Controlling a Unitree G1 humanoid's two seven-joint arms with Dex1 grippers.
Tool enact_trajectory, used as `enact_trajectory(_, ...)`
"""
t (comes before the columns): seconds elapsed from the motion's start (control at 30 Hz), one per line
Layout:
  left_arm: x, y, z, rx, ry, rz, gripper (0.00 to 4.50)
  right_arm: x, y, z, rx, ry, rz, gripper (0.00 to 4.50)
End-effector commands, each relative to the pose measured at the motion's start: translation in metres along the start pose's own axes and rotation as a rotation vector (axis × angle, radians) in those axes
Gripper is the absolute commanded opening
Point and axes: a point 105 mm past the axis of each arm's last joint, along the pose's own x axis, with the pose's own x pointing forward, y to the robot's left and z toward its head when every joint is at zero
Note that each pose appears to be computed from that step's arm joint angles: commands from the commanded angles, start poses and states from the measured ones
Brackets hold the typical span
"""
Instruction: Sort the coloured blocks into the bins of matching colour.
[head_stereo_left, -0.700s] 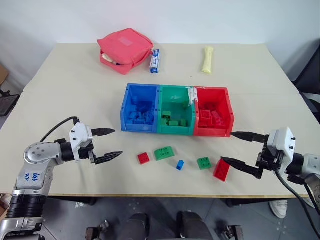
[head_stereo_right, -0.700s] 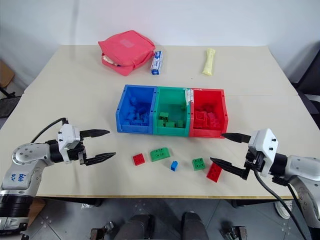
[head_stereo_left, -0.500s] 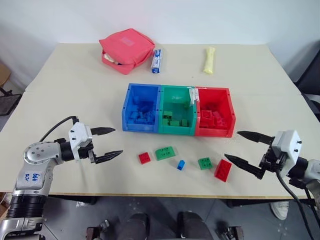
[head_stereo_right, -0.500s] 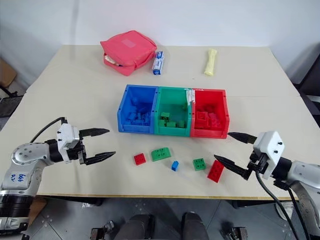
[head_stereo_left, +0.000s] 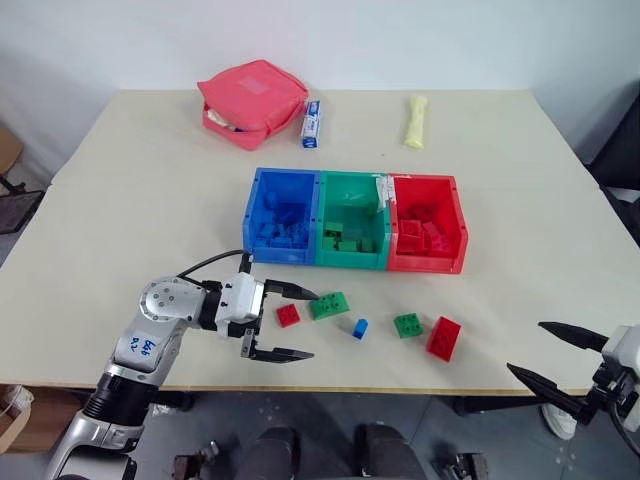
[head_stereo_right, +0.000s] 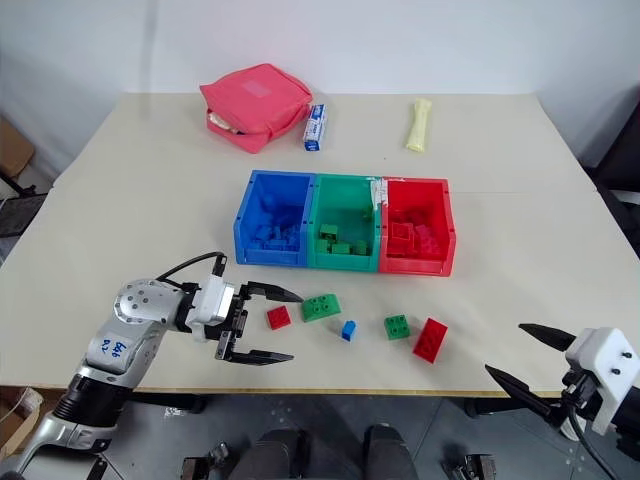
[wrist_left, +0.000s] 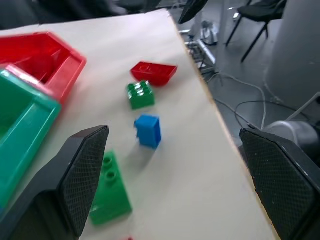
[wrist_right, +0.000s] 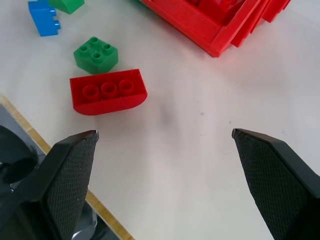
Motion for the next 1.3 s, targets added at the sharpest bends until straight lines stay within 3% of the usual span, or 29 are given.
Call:
enact_trajectory(0.03, -0.012, 0.0, -0.001, 0.009, 0.019, 0.034, 4.46, 0.026, 0.013, 0.006, 0.015, 0.026, 0.109, 4.5)
enact_trajectory(0.43, -0.022, -0.008, 0.002, 0.004, 0.025, 0.074, 4.46, 0.082, 0.025, -0.024, 0.066, 0.129, 0.257, 4.5)
enact_trajectory(0.73, -0.022, -0.004, 0.003, 0.016, 0.023, 0.11, 4.46, 0.101, 0.028, -0.029, 0.047, 0.083, 0.245, 4.5)
enact_trajectory(0.9, -0.022, -0.001, 0.003, 0.02, 0.023, 0.123, 4.5, 0.107, 0.03, -0.023, 0.041, 0.039, 0.242, 3.39)
enact_trajectory(1.0, -0.022, -0.001, 0.003, 0.018, 0.022, 0.127, 4.5, 0.107, 0.029, -0.021, 0.037, 0.03, 0.224, 3.39)
enact_trajectory(1.17, -0.024, 0.003, 0.005, 0.016, -0.002, 0.187, 4.5, 0.105, 0.021, -0.003, 0.018, -0.023, 0.2, 3.39)
enact_trajectory(1.3, -0.038, 0.022, 0.017, 0.031, -0.071, 0.395, 4.5, 0.101, 0.001, 0.047, 0.05, -0.16, 0.165, 3.39)
